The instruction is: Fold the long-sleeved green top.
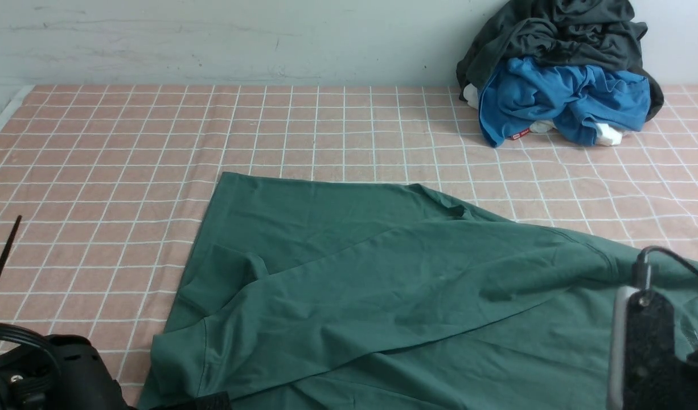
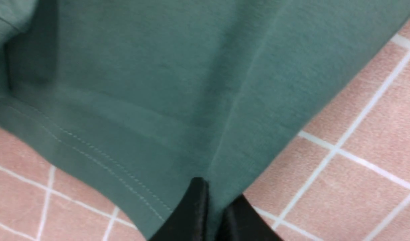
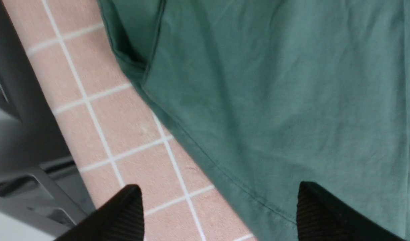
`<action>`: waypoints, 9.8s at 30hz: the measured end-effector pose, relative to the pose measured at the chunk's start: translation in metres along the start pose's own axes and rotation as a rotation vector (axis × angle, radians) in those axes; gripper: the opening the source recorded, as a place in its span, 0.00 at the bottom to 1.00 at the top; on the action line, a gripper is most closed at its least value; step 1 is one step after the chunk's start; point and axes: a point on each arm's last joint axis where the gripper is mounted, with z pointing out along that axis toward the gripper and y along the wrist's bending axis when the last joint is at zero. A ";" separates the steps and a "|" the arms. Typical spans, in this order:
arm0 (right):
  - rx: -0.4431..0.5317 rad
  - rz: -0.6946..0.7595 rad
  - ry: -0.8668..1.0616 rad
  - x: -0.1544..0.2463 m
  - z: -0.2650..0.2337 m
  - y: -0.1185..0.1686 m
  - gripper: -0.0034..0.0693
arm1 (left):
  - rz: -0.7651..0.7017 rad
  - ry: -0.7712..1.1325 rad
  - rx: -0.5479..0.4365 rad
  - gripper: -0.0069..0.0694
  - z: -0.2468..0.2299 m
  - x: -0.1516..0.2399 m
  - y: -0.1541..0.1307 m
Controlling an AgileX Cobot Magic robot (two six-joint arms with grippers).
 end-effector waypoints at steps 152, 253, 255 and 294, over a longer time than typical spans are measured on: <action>0.198 0.835 -0.405 -0.173 0.184 -0.321 0.38 | -0.665 -0.350 0.026 0.09 -0.032 -0.149 0.332; 0.176 0.549 -0.397 -0.238 0.000 -0.176 0.09 | -0.571 -0.642 -0.093 0.09 -0.231 0.007 0.117; 0.119 0.540 -0.392 -0.255 0.031 -0.167 0.09 | -0.572 -0.635 -0.087 0.09 -0.229 0.011 0.112; 0.262 0.435 -0.444 -0.123 -0.126 -0.071 0.13 | -0.797 -1.061 -0.429 0.09 -0.123 0.138 -0.035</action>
